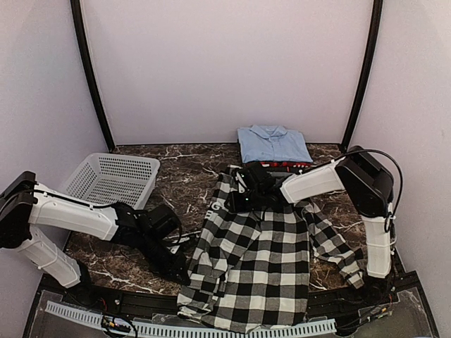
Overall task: Fold and stack the long sleeve shirts
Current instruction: Adjust the sleeve of the 1/3-folded shirt, then move the 1/3-folded shirt to the center of the board.
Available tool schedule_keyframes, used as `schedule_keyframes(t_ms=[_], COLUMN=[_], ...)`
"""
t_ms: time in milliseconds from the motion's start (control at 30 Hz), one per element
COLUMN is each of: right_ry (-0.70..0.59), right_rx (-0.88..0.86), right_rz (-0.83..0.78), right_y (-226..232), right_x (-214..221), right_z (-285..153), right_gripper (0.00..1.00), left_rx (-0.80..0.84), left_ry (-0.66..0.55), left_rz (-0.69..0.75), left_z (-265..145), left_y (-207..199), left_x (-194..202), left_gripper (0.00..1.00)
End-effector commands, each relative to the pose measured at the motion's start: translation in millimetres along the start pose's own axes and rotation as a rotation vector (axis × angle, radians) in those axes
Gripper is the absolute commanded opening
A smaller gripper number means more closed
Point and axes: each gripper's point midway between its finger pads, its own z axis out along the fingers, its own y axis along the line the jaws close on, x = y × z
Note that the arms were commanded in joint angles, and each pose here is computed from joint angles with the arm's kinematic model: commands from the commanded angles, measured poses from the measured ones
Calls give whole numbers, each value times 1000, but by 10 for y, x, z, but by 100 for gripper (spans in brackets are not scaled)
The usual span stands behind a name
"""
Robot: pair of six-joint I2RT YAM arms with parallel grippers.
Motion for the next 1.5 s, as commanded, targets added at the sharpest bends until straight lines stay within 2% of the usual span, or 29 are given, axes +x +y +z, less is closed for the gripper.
schedule_keyframes(t_ms=[0, 67, 167, 267, 400, 600, 800, 1067, 1267, 1333, 1467], right_ry=[40, 20, -18, -65, -139, -173, -147, -122, -116, -115, -112], right_rx=[30, 6, -32, -58, -31, 64, 108, 167, 173, 174, 169], right_rz=[7, -2, -25, -50, -62, -20, 13, 42, 45, 49, 55], right_y=[-100, -14, 162, 312, 335, -37, -344, -703, -773, -785, -795], right_x=[97, -12, -232, -467, -775, -950, -913, -900, -993, -1017, -1046], right_z=[55, -35, -221, -454, -759, -935, -929, -713, -503, -449, -360], right_gripper=[39, 40, 41, 42, 43, 42, 42, 41, 40, 40, 39], left_rx=[-47, -73, -147, -219, -246, -309, -308, -256, -257, -238, -219], left_ry=[39, -3, -128, -279, -451, -615, -626, -546, -470, -444, -411], left_rz=[-20, 11, 60, 80, 96, 108, 58, 45, -36, -54, -88], left_z=[-27, -133, -419, -715, -1032, -1224, -1049, -620, -365, -304, -247], left_y=[62, -15, -139, -161, -204, -77, 233, 374, 575, 592, 619], left_x=[99, -14, -324, -692, -1255, -2136, -2807, -3143, -2994, -2922, -2784], left_gripper=[21, 31, 44, 50, 52, 53, 53, 52, 45, 35, 6])
